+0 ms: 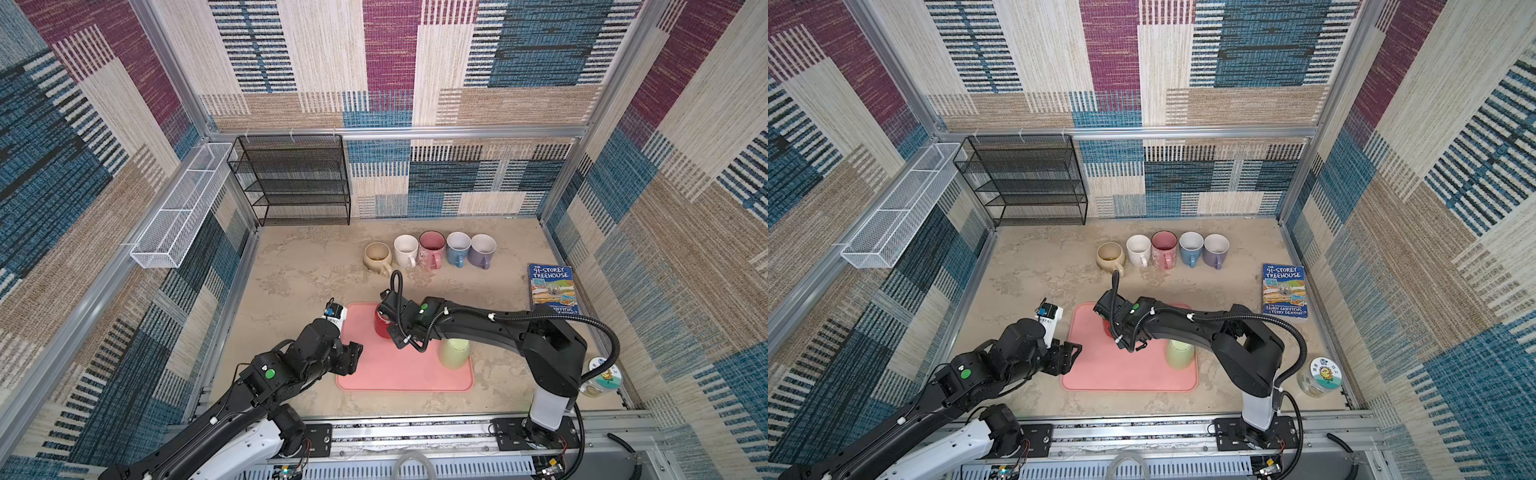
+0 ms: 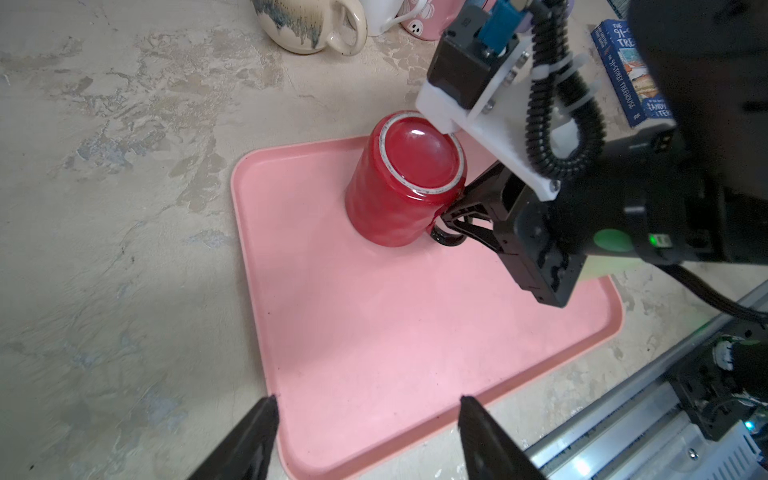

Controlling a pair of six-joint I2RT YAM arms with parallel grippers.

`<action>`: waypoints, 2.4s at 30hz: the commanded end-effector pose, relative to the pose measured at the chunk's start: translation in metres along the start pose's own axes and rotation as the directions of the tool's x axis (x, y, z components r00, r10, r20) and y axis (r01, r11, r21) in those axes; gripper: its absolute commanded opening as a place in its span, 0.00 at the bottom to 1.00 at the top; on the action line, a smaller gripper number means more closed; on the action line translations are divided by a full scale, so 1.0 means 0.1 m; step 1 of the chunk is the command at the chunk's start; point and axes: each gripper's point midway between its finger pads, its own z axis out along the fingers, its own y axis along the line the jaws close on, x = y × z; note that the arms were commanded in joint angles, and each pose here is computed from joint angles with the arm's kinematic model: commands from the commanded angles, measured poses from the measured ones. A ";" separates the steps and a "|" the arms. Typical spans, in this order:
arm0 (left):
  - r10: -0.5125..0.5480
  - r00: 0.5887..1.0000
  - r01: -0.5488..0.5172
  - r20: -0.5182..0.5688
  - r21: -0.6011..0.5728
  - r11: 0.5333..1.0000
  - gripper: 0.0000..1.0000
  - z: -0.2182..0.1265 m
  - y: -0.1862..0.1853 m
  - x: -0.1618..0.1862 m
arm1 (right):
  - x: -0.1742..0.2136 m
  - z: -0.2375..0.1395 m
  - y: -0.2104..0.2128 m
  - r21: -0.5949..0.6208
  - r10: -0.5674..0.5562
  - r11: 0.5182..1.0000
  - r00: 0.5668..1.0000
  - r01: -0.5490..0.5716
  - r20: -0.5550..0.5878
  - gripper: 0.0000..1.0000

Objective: Turn the mug right side up
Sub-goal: 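Lift the red mug off the tray with the right gripper, then close the left gripper on the red mug's rim while the right holds it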

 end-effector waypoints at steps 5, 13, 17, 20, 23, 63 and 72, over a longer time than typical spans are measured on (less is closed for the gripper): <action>-0.064 0.993 0.049 0.096 0.147 0.988 0.74 0.01 -0.20 -0.09 | -0.39 -0.36 0.08 -0.130 0.059 0.991 0.980 -0.035 0.191 0.00; -0.158 0.966 0.080 0.203 0.348 0.934 0.76 -0.01 -0.44 -0.17 | -0.69 -0.97 0.16 -0.363 0.155 0.932 0.905 0.000 0.397 0.00; -0.221 0.942 0.090 0.252 0.445 0.891 0.76 -0.04 -0.55 -0.25 | -0.79 -1.34 0.17 -0.484 0.227 0.874 0.843 0.044 0.488 0.00; -0.273 0.917 0.096 0.292 0.500 0.860 0.76 -0.04 -0.60 -0.32 | -0.85 -1.61 0.16 -0.558 0.286 0.826 0.793 0.080 0.538 0.00; -0.333 0.878 0.094 0.344 0.559 0.824 0.76 -0.08 -0.65 -0.45 | -0.90 -1.84 0.11 -0.625 0.344 0.773 0.757 0.108 0.556 0.00; -0.434 0.744 -0.115 0.508 0.737 0.666 0.37 -0.44 -1.03 -1.35 | -0.73 -2.35 0.21 -0.832 0.414 0.451 0.750 0.323 0.516 0.00; -0.445 0.729 -0.115 0.519 0.735 0.668 0.28 -0.49 -1.01 -1.37 | -0.69 -2.26 0.25 -0.848 0.408 0.424 0.769 0.317 0.492 0.00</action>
